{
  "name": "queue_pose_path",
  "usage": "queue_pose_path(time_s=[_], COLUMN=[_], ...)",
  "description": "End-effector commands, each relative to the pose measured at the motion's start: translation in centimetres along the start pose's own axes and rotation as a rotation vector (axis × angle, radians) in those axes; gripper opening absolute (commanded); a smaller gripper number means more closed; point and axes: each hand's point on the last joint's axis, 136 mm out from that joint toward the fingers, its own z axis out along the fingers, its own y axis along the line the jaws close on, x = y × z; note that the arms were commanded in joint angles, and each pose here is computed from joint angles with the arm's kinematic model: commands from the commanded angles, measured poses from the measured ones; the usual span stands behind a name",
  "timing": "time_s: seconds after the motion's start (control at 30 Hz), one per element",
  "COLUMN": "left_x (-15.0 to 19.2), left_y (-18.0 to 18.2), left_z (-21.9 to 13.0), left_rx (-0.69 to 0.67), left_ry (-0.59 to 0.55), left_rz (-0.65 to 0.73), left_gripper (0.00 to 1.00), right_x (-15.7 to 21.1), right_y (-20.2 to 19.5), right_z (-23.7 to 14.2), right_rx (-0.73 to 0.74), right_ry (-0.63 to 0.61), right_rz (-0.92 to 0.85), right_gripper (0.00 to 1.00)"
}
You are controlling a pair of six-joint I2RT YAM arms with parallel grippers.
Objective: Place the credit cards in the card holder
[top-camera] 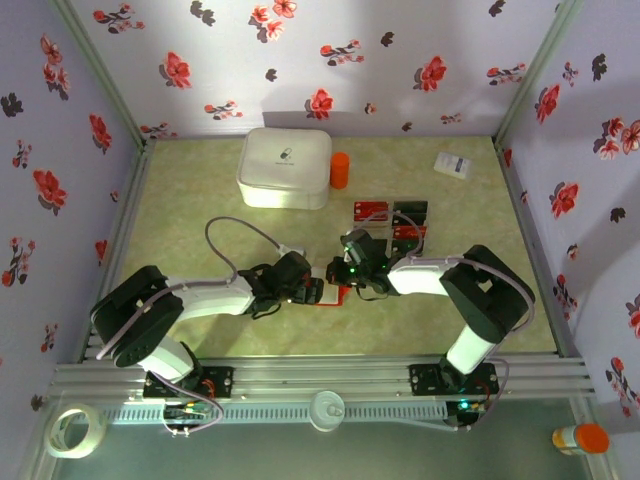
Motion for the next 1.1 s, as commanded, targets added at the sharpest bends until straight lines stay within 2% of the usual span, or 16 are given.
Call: queue_pose_path(time_s=[0.0, 0.37, 0.63, 0.93, 1.07], left_x=[-0.2, -1.1, -0.7, 1.0, 1.5], left_y=[-0.2, -0.9, -1.7, -0.8, -0.5], left_z=[-0.5, -1.5, -1.0, 0.2, 0.6], left_rx=[0.017, 0.09, 0.128, 0.1, 0.097], left_ry=[-0.031, -0.094, -0.082, -0.041, -0.034], left_rz=[-0.014, -0.038, -0.036, -0.03, -0.036], left_gripper=[1.0, 1.0, 1.0, 1.0, 0.96], right_x=[1.1, 1.1, 1.1, 1.2, 1.1], right_y=[-0.2, 0.0, 0.0, 0.0, 0.1], right_z=[0.6, 0.6, 0.7, 0.7, 0.7], right_rx=[0.013, 0.007, 0.002, -0.002, -0.005], right_ry=[0.044, 0.045, 0.044, 0.044, 0.043], right_rz=[0.018, 0.025, 0.029, 0.033, 0.034], right_gripper=[0.0, 0.0, 0.0, 0.0, 0.0])
